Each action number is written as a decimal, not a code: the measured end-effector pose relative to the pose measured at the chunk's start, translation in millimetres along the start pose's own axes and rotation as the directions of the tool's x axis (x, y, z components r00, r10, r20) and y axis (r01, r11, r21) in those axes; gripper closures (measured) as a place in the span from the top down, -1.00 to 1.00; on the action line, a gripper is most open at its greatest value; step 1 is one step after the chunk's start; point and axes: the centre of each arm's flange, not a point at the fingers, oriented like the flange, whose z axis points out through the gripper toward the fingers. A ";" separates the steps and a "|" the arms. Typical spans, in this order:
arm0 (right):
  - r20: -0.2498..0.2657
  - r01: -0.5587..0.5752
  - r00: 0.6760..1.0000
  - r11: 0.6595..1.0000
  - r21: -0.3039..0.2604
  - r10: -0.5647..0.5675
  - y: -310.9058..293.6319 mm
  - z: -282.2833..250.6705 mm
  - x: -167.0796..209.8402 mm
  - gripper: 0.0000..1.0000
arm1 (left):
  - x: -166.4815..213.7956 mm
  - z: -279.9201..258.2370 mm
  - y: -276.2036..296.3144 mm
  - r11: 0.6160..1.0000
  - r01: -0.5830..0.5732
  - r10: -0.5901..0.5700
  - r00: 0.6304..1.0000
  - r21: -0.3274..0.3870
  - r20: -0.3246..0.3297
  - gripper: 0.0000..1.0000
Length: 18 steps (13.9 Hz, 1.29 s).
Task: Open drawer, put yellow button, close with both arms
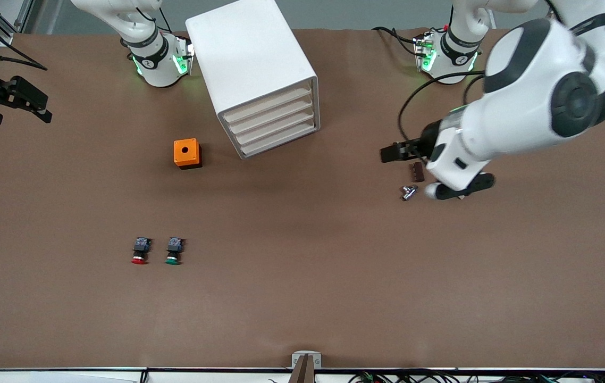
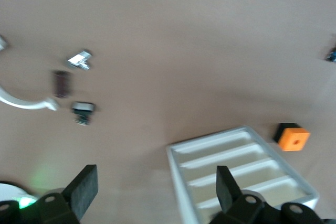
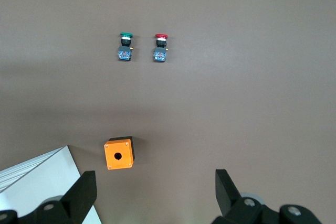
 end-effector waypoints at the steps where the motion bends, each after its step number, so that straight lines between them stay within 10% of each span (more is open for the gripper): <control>1: -0.002 0.000 1.000 1.000 0.000 0.000 0.0 -0.3 0.1 1.00 | 0.4 -12.0 -15.9 0.999 -0.022 0.023 1.000 0.031 -0.019 0.99; 7: -0.004 -0.001 1.000 1.000 0.002 0.001 0.6 -1.1 -0.3 1.00 | 6.7 -42.3 -95.8 0.975 -0.063 0.080 0.994 0.213 -0.074 0.99; 18: -0.006 -0.008 1.000 0.999 0.040 0.009 0.9 -3.8 -2.9 1.00 | -14.3 -54.3 -199.1 0.973 -0.082 0.116 0.981 0.217 -0.152 1.00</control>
